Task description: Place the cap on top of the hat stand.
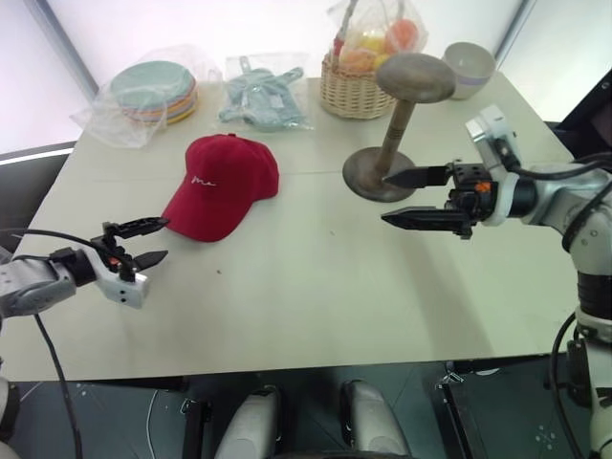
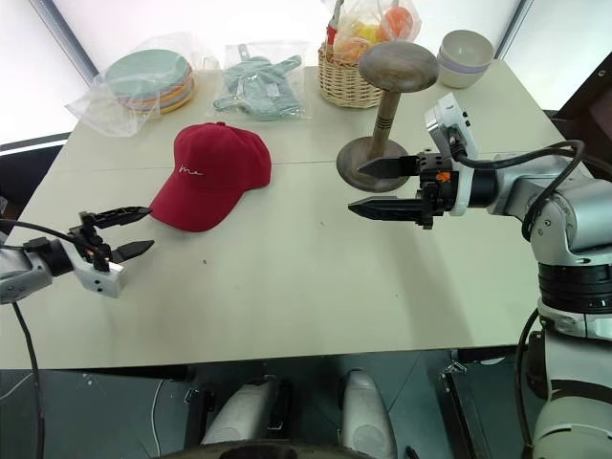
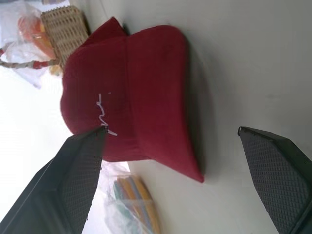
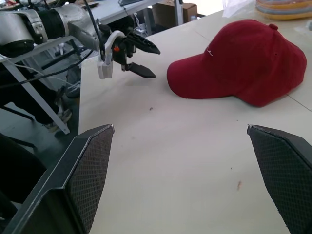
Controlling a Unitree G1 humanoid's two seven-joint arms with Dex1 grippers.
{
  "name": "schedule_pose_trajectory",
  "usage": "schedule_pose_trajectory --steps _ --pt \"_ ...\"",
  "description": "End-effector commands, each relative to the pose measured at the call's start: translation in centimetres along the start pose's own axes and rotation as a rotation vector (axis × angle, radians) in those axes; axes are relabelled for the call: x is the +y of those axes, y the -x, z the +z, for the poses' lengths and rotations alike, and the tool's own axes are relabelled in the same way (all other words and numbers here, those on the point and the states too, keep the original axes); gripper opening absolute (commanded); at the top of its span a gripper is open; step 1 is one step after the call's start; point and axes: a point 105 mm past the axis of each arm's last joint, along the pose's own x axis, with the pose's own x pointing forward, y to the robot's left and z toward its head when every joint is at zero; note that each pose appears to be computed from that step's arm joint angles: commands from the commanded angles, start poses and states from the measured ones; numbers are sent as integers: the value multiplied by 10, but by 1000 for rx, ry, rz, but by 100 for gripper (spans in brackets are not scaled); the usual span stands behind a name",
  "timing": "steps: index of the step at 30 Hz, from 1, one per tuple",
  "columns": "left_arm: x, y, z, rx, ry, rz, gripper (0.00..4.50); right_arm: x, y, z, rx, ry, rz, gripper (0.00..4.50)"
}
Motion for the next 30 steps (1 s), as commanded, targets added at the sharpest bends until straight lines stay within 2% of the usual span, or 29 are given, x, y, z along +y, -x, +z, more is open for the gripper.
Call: schedule_pose_trajectory --steps 1,6,12,15,22,30 --pt "5 -8 -11 39 -42 48 450 10 3 18 -33 67 16 448" --pt "12 -26 -15 55 -67 100 450 13 2 21 -37 71 12 448" --pt "26 -50 -7 3 -79 148 450 13 1 20 -35 67 -3 448" --pt "32 -58 -5 -9 -82 162 360 12 1 19 -40 67 -10 450" --pt "39 -72 -1 -21 -51 176 5 12 0 19 -54 67 -23 450" --pt "55 -73 -7 33 -29 280 5 11 0 17 -62 63 -40 450"
